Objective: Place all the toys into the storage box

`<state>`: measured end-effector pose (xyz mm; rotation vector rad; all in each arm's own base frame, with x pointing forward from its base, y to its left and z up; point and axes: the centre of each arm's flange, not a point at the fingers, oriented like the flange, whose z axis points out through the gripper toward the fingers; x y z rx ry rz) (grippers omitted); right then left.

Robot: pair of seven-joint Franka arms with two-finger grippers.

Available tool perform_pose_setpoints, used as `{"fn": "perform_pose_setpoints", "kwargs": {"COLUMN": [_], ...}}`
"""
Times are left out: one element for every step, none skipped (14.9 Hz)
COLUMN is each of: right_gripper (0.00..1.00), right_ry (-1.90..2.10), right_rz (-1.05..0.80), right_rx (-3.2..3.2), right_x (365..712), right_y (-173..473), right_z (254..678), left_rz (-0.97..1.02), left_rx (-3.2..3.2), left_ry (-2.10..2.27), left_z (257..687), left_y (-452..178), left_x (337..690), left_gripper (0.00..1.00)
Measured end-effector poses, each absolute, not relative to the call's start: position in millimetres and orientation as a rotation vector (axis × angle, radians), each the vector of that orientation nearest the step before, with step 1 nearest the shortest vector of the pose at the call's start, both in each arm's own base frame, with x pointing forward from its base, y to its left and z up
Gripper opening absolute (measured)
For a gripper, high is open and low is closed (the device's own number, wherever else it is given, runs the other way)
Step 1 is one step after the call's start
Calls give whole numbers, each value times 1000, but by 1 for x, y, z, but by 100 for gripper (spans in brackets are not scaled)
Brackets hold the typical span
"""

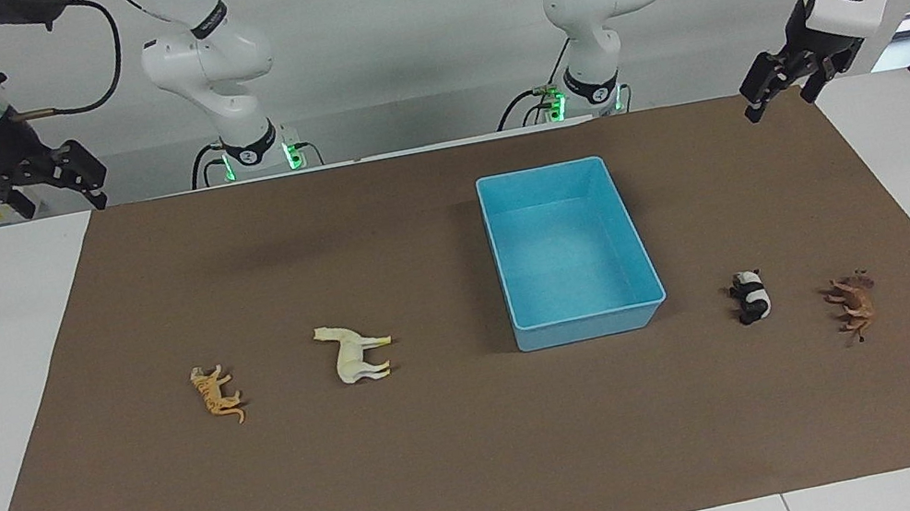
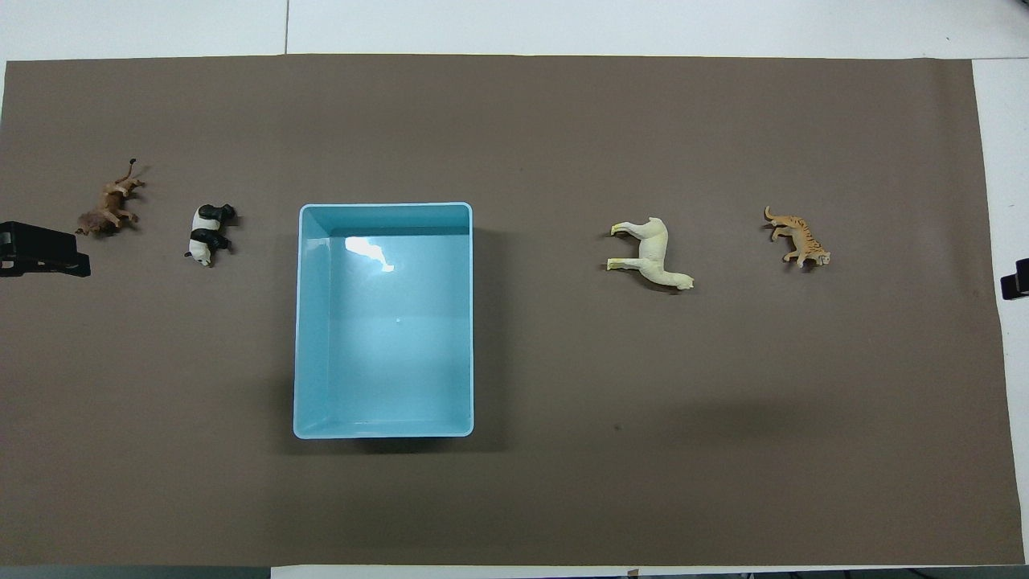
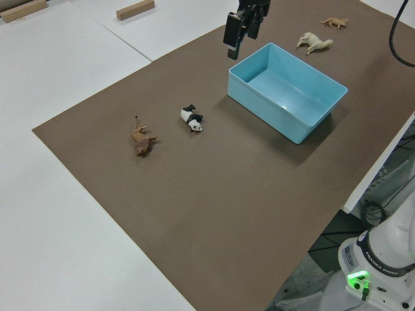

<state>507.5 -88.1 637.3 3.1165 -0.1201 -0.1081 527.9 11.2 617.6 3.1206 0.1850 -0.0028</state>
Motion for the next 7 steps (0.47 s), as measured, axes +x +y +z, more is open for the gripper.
{"fn": "perform_pose_setpoints", "kwargs": {"right_gripper": [100, 100, 100, 100, 100, 100, 100], "right_ry": [-120, -120, -120, -121, -122, -124, -127], "right_rz": [-108, -108, -108, -108, -108, -108, -108], "right_rx": [3117, 3117, 3117, 3117, 3117, 3117, 3117], "right_x": [508, 508, 507, 507, 507, 507, 507], "right_y": [-88, -88, -88, -88, -89, -89, -90], "right_z": [637, 637, 637, 637, 637, 637, 637], "left_rz": [-1, 3, 11, 23, 43, 70, 107], "left_rx": [3121, 3121, 3122, 3121, 3121, 3119, 3117], "left_ry": [181, 175, 171, 170, 170, 172, 172], "left_z": [618, 618, 618, 619, 619, 618, 613], "left_y": [10, 8, 6, 6, 6, 7, 8], "left_x": [528, 528, 529, 530, 531, 534, 539], "left_gripper": [100, 100, 100, 100, 100, 100, 100]}}
